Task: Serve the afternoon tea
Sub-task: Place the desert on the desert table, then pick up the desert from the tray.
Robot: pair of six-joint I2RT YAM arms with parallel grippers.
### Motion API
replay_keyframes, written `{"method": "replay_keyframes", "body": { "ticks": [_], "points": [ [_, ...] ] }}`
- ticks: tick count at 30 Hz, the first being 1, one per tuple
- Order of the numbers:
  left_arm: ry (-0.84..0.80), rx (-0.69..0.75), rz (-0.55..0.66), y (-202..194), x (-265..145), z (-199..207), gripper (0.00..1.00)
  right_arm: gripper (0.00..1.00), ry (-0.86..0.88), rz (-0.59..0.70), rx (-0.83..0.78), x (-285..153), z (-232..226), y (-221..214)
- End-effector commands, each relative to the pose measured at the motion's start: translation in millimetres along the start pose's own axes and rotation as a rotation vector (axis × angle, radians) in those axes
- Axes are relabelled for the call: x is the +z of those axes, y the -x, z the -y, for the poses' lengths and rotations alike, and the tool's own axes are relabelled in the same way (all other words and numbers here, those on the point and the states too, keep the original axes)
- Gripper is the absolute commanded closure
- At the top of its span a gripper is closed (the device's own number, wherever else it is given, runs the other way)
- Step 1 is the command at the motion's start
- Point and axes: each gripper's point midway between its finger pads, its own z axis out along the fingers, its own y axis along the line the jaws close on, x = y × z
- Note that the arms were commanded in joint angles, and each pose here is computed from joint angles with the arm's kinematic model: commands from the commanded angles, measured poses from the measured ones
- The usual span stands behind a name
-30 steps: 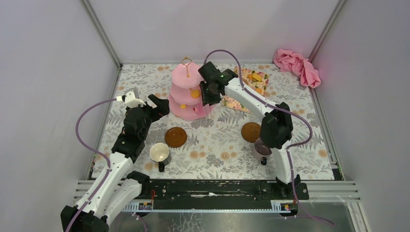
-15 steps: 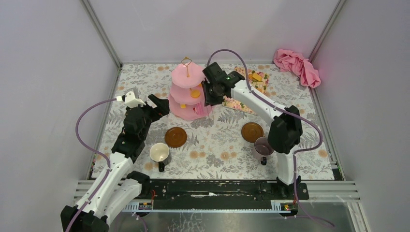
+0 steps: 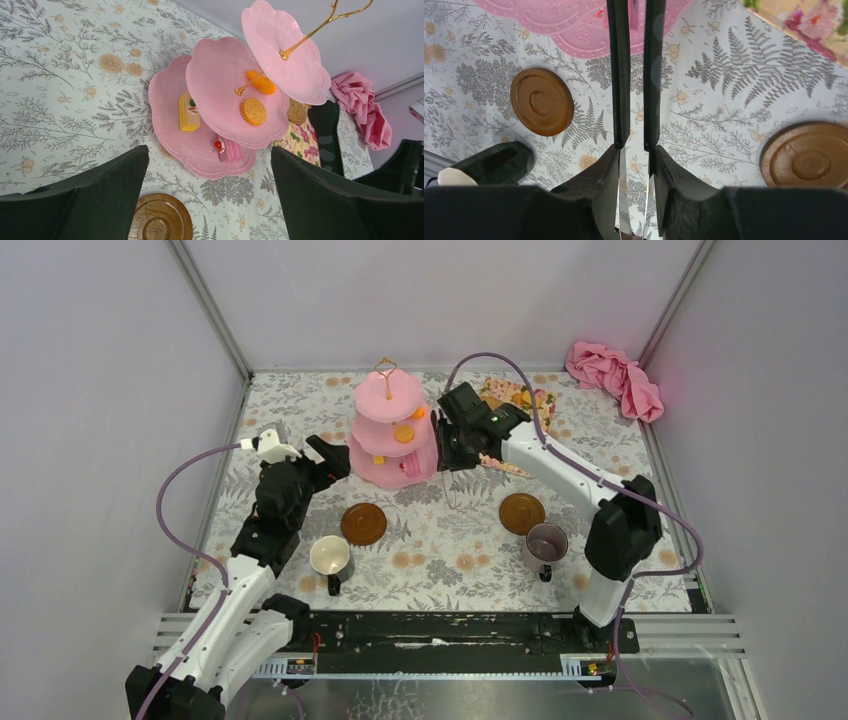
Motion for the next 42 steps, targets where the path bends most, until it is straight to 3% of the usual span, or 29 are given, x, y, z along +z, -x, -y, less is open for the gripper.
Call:
{"method": "replay_keyframes", "body": {
  "ticks": [1, 12, 20, 31, 42],
  "points": [
    [-0.033, -0.004, 0.071, 20.0, 1.4, 9.2, 0.0, 0.66, 0.02, 0.132, 0.029, -38.9, 1.8, 19.4],
    [-0.033, 0.0, 0.061, 17.5, 3.5, 9.1, 0.0, 0.67, -0.074, 0.167, 0.118, -46.9, 58.4, 8.6],
    [-0.04, 0.006, 0.066, 18.4, 1.7, 10.0, 0.0, 0.68, -0.117, 0.106, 0.231, -10.3, 114.2, 0.8],
    [-0.044, 0.006, 0.06, 17.5, 2.3, 10.9, 0.0, 0.68, -0.19, -0.008, 0.268, 52.5, 151.2, -6.4],
    [-0.047, 0.002, 0.056, 16.4, 3.2, 11.6, 0.0, 0.68, -0.223, -0.026, 0.311, 75.4, 176.8, -3.3]
  ]
}}
